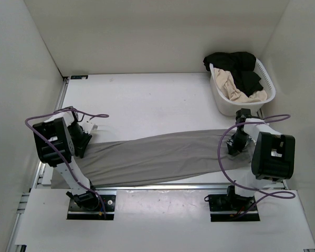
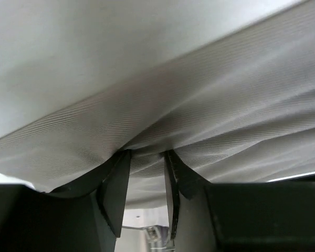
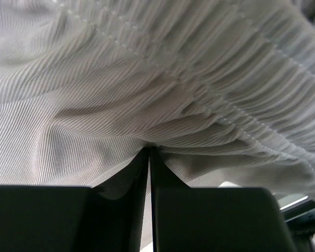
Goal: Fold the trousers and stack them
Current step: Fold the trousers
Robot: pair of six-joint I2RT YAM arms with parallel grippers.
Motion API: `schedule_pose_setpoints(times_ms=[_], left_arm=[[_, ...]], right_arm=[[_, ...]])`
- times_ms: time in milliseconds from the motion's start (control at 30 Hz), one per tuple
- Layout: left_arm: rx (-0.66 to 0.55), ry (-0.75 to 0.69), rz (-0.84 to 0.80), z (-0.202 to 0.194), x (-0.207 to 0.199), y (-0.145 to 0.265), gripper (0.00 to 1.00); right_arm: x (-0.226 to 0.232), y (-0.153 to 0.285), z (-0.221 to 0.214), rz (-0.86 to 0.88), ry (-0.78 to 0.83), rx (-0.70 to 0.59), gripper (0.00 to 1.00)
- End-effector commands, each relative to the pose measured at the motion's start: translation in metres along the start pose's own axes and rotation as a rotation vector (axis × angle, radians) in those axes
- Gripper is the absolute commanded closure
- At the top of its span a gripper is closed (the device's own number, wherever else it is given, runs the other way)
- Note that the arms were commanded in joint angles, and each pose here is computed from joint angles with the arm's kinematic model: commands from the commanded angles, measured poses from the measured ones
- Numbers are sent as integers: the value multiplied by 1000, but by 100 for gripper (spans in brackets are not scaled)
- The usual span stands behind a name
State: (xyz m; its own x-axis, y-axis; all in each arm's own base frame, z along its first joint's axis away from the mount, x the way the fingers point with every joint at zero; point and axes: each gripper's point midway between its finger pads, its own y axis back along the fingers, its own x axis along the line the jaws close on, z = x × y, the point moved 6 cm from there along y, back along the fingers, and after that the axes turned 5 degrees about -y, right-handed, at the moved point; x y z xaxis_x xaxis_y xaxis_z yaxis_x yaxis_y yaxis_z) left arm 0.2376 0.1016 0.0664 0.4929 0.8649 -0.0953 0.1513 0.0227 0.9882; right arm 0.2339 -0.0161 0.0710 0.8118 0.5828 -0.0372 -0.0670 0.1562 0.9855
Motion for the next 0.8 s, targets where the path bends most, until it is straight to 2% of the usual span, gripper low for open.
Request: schedule_pose_setpoints(times_ms=[0,233,267,367,500,567,667,700,733,767], left_arm=[[-42,87,67,6,12,-12,57],[-103,168,104,52,51,-32,62],[-155,171,134,71,63,-20,62],[-210,169,162,103,78,-5,62],[-253,146,182,127,82,6,62],[-282,142,186,137,84,11,62],[-317,139,197,153,90,28,61],[-329,130,154,159,83,29,59],[-334,128,137,160,82,34,58],[-332,126,118,156,76,41,55]], right_arm=[[2,-13,2,-73,-98,-27,91],[30,-6,43,-46,-192,-114,89],[37,-8,50,-40,-196,-130,89],[54,2,70,4,-176,-166,86],[59,12,75,33,-182,-178,85],[58,18,73,62,-187,-188,80],[57,22,69,127,-175,-199,67],[60,27,71,163,-155,-207,62],[64,37,74,219,-97,-231,50],[67,42,70,252,-53,-221,42]])
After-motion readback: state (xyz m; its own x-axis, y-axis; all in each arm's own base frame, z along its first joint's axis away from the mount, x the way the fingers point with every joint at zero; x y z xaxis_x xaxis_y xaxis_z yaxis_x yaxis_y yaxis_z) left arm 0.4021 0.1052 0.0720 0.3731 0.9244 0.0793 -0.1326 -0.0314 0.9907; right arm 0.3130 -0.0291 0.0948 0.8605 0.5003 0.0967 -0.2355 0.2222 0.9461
